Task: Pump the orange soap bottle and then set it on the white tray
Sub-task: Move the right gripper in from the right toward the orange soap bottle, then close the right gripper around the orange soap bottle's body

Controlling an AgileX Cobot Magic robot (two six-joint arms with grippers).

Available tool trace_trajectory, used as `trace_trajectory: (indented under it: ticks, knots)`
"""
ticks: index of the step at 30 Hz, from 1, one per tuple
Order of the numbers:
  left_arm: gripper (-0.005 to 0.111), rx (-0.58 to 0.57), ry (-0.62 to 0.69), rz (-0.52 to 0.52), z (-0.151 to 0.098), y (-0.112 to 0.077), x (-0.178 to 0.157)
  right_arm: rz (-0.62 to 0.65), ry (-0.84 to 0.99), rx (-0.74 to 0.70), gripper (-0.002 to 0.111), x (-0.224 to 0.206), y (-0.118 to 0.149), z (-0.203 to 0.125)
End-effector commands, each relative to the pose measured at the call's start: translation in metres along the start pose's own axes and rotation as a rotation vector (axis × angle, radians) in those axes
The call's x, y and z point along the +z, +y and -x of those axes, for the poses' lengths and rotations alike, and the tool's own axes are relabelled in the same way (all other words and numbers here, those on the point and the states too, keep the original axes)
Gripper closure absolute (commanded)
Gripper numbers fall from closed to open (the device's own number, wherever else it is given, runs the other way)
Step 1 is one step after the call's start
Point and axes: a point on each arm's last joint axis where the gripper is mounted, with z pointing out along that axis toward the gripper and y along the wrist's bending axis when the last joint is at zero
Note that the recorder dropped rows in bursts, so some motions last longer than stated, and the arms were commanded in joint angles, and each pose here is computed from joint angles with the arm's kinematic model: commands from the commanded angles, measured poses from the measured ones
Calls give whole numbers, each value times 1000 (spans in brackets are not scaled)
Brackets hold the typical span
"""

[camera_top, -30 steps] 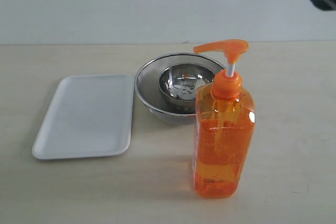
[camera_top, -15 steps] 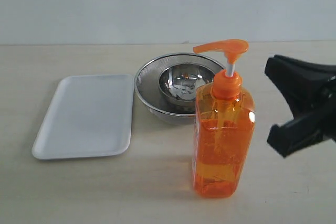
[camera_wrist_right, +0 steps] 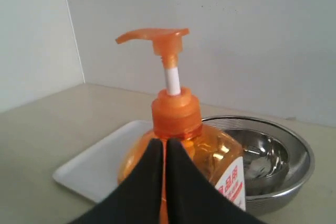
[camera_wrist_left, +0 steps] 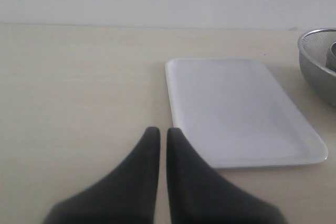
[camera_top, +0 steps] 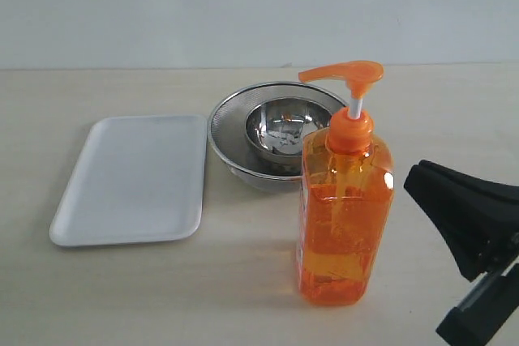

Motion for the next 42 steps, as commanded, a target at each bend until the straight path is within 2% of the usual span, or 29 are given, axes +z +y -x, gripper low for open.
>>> trace_trajectory:
  ticks: [1,5,7,8,9,10,11,13,14,21,24,28,33,42]
  knots:
    - [102,0,-14,4,2,0,-1,5,61,21,108,-1,0,-7]
    - [102,0,-14,4,2,0,-1,-12,98,38,94,-2,-1,-10]
    - [102,0,-14,4,2,0,-1,2,132,31,67,-2,0,-13]
    - [102,0,-14,4,2,0,-1,13,143,23,59,-2,1,-14]
    - [102,0,-14,4,2,0,-1,41,151,-3,45,-2,3,-15]
    - [102,0,-14,4,2,0,-1,47,152,-6,37,-2,4,-15]
    - [102,0,-14,4,2,0,-1,60,160,1,24,-2,5,-16]
    - [102,0,-14,4,2,0,-1,85,162,-2,8,-3,7,-16]
    - [102,0,-14,4,2,0,-1,96,164,-3,3,-3,8,-16]
    - [102,0,-14,4,2,0,-1,44,192,44,3,1,6,-14]
    - [102,0,-14,4,2,0,-1,40,285,83,3,13,12,-8]
    - [102,0,-14,4,2,0,-1,-24,343,60,3,29,11,-25]
    - [102,0,-14,4,2,0,-1,-74,316,16,3,47,9,-44]
    - [102,0,-14,4,2,0,-1,-79,238,-10,3,56,9,-49]
